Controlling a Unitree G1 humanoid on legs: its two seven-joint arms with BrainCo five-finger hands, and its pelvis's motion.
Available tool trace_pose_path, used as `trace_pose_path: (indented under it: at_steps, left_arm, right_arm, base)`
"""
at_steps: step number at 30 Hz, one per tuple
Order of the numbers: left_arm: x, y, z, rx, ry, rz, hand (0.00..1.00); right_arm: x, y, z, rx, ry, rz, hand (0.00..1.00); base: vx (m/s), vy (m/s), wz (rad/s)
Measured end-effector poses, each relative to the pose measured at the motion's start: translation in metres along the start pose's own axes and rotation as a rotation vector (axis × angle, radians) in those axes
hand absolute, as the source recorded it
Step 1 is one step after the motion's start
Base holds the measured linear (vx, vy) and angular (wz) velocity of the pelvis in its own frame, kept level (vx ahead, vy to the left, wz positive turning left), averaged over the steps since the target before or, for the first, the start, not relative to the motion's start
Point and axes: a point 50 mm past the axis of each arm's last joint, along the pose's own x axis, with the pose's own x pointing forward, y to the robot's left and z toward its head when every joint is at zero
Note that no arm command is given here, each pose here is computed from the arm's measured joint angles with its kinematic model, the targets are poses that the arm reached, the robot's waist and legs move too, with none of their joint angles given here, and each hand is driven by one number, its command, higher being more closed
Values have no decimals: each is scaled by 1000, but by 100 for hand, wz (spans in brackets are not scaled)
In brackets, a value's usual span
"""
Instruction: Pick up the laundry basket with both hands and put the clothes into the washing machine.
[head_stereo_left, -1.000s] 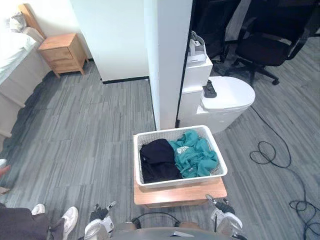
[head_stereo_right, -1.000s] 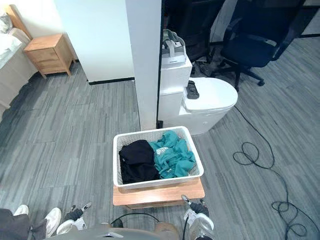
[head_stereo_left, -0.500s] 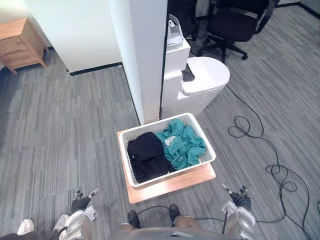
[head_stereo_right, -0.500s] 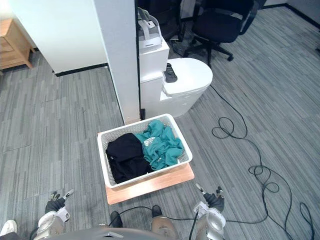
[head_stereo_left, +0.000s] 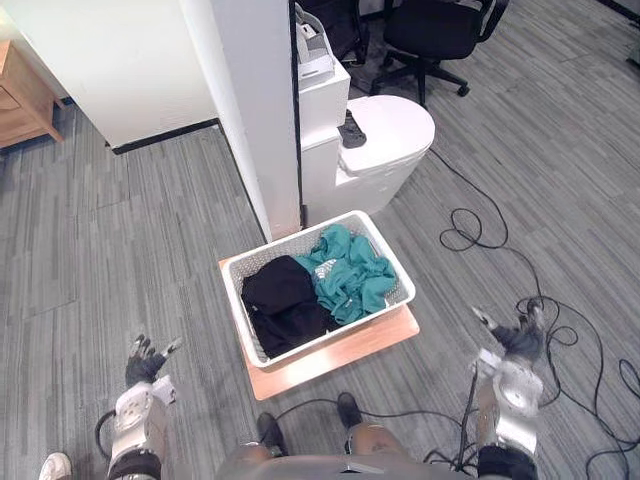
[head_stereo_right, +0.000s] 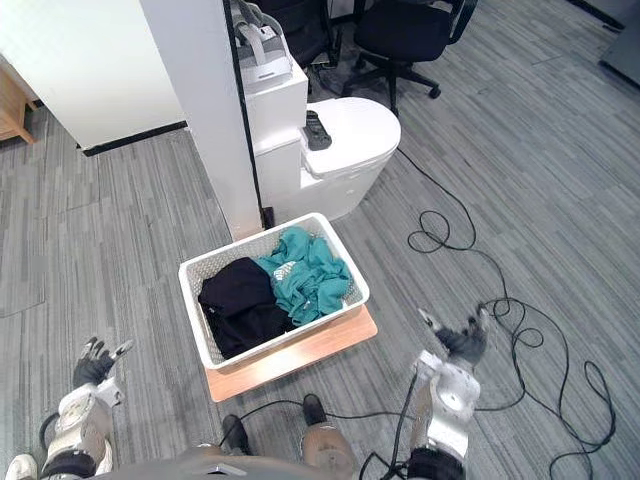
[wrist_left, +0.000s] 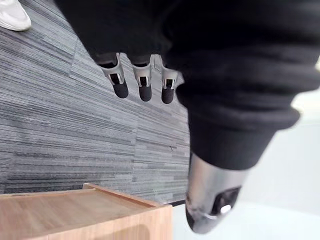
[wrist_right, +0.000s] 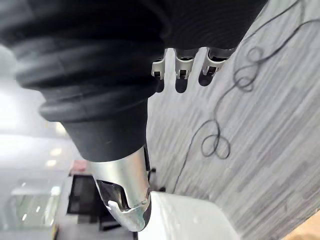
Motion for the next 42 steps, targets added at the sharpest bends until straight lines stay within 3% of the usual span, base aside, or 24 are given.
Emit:
trace_pose_path:
  at_steps: [8,18,27,42]
  left_arm:
    - [8,-62,17,99,-43,-240,0]
    - [9,-121,33,137,-74,-411,0]
    - [13,-142,42,101,-63,-420,0]
    - [22,-169,84,-112,-94,-359,0]
  right_arm:
    - [30,52,56,-54,-197,223,0]
    - [51,100,75,-205,-215,414,0]
    - [63,117,98,-240,-261,445,0]
    - [68,141,124,-298,-323,470,0]
  base:
    - [-33,-23,13]
    - [-45,-25,6]
    - [-55,-29,0]
    - [15,-19,0]
